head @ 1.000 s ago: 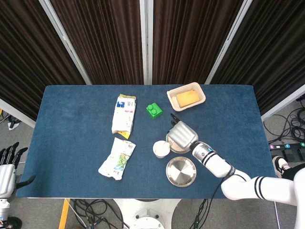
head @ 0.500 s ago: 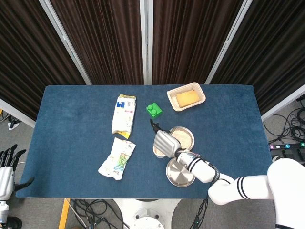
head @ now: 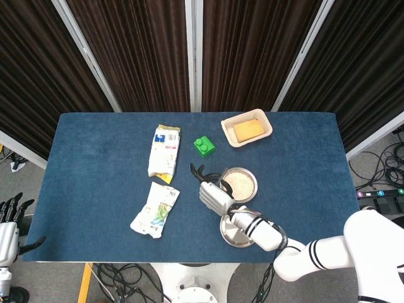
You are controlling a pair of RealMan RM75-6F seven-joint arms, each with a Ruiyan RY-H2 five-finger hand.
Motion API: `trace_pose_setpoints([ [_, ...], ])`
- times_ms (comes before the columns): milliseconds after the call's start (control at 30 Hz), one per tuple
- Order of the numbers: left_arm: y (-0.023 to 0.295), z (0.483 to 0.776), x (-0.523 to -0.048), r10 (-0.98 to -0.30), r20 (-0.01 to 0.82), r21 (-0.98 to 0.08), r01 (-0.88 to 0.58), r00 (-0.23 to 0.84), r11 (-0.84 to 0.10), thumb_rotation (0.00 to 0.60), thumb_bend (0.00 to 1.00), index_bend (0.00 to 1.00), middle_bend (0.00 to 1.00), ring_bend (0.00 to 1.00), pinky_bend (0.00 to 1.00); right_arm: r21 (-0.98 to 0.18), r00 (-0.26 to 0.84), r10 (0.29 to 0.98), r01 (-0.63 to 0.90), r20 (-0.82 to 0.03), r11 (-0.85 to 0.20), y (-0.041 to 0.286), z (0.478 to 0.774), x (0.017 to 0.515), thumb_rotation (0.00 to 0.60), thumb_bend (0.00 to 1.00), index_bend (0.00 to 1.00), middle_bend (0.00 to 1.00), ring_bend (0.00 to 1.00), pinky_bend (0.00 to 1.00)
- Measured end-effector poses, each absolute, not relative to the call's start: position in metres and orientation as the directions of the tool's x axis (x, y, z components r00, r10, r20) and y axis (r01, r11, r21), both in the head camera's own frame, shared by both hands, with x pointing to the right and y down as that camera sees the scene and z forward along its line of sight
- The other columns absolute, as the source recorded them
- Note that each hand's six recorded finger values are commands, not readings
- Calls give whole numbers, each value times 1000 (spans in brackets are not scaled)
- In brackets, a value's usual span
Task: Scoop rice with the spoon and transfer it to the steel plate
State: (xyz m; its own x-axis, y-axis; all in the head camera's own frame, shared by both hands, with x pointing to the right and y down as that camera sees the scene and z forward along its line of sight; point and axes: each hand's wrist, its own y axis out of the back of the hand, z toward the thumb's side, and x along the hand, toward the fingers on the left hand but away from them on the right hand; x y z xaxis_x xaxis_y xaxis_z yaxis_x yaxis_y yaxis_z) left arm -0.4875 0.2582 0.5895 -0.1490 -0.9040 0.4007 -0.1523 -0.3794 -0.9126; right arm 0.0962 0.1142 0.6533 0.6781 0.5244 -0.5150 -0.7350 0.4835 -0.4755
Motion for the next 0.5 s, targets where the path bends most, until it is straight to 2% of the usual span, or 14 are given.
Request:
trace_pose_setpoints([
  [200,258,590,-487,-907,397,-914,-154,-144,-375,600,164,233,137,71,47,-421,643,554,-765,-529,487,117,654,102,600,365,665,610,237,0],
  [500,260,590,-488,-905,398,-914,-154,-152,-377,600,164,233,137,71,47,-392,646,548,-761,-531,518,132,660,93,600,377,697,624,255,0],
])
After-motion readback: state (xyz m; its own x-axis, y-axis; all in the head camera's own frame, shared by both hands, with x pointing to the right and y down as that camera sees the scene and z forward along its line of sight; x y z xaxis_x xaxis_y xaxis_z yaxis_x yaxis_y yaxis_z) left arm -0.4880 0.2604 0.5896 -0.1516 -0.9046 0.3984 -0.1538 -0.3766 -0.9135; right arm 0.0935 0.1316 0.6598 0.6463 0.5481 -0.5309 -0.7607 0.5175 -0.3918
